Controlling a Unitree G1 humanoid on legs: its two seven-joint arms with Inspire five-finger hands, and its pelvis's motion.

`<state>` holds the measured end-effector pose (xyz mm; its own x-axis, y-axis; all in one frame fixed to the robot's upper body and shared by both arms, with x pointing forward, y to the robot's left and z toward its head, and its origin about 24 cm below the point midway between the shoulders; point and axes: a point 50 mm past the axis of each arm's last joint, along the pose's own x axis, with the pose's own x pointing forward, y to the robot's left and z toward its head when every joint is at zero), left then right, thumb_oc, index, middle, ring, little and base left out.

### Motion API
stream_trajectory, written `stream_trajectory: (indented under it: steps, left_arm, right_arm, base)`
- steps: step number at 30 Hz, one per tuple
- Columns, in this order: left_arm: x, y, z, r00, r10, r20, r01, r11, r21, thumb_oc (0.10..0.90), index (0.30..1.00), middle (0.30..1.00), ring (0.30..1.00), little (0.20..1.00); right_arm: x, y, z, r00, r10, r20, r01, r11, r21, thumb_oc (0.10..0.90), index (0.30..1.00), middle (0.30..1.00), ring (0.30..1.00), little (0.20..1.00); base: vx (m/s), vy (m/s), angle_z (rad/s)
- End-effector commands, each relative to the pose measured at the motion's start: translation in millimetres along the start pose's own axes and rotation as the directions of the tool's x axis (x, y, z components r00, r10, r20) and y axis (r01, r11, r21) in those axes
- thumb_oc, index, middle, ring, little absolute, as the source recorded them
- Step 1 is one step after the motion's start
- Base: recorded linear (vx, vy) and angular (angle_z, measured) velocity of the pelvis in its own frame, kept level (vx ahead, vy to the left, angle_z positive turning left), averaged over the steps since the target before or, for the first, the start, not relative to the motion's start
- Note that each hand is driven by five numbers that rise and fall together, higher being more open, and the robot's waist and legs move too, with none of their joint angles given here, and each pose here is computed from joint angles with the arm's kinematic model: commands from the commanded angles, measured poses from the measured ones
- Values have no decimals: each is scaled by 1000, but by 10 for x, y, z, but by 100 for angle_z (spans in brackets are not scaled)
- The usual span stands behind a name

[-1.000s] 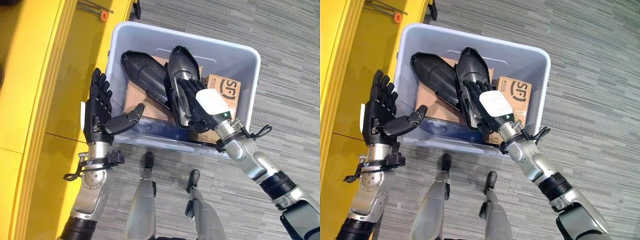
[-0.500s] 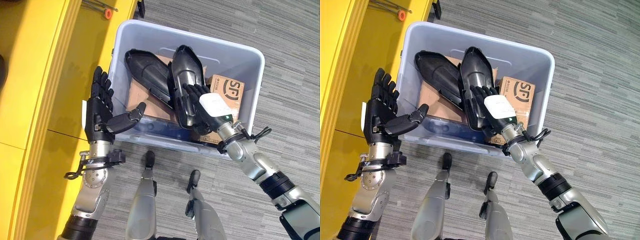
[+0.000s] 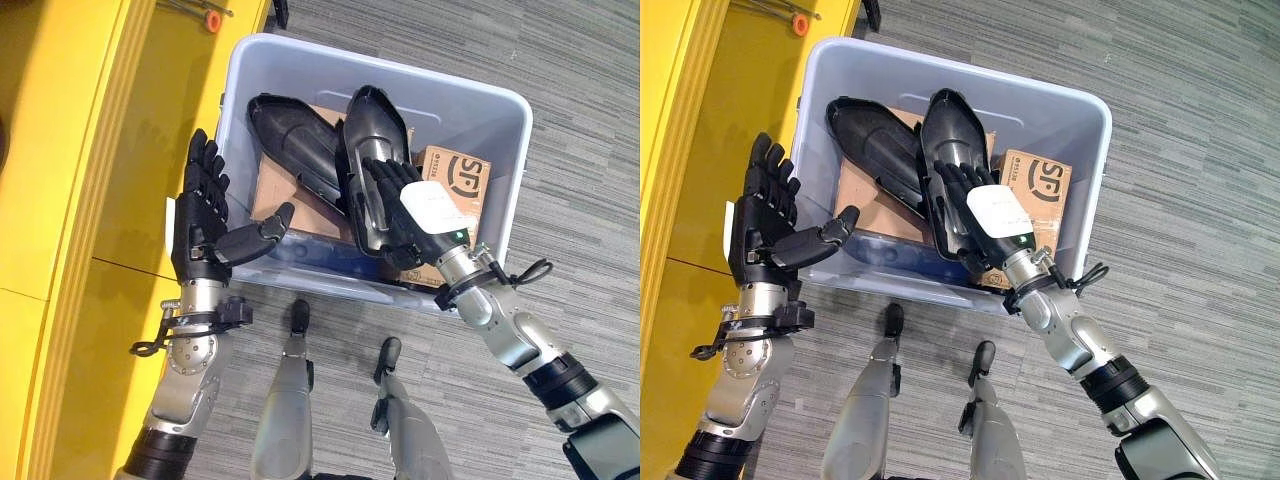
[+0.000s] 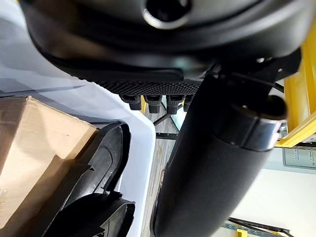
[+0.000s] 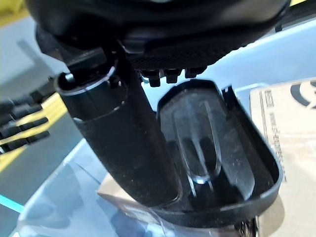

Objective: Move parts from the plastic box to the shelf.

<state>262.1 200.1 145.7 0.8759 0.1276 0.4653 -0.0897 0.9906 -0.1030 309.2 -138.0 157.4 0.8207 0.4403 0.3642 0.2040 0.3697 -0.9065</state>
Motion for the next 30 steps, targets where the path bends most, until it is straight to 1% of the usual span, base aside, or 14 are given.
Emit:
stream_trajectory:
  steps: [1, 7, 19, 30]
  left_arm:
    - [-2, -50, 548, 954, -30, 298, 36, 999, -16, 900, 1000, 1000, 1000, 1000]
    - [-2, -39, 564, 952, -32, 304, 33, 999, 0, 900, 1000, 1000, 1000, 1000]
    - [-3, -50, 572, 951, -28, 308, 32, 999, -8, 900, 1000, 1000, 1000, 1000]
    - [4, -62, 569, 950, -24, 311, 31, 999, -18, 900, 1000, 1000, 1000, 1000]
  right_arm:
    - [55, -413, 264, 969, -179, 173, 178, 984, 24, 900, 1000, 1000, 1000, 1000]
    - [15, -427, 288, 966, -179, 185, 177, 984, 28, 900, 1000, 1000, 1000, 1000]
    - [35, -392, 243, 972, -171, 163, 172, 985, 8, 900, 1000, 1000, 1000, 1000]
    - [69, -216, 133, 989, -107, 103, 108, 994, -9, 900, 1000, 1000, 1000, 1000]
  base:
    - [0, 0, 0]
    - [0, 0, 0]
    - [0, 0, 0]
    - [0, 0, 0]
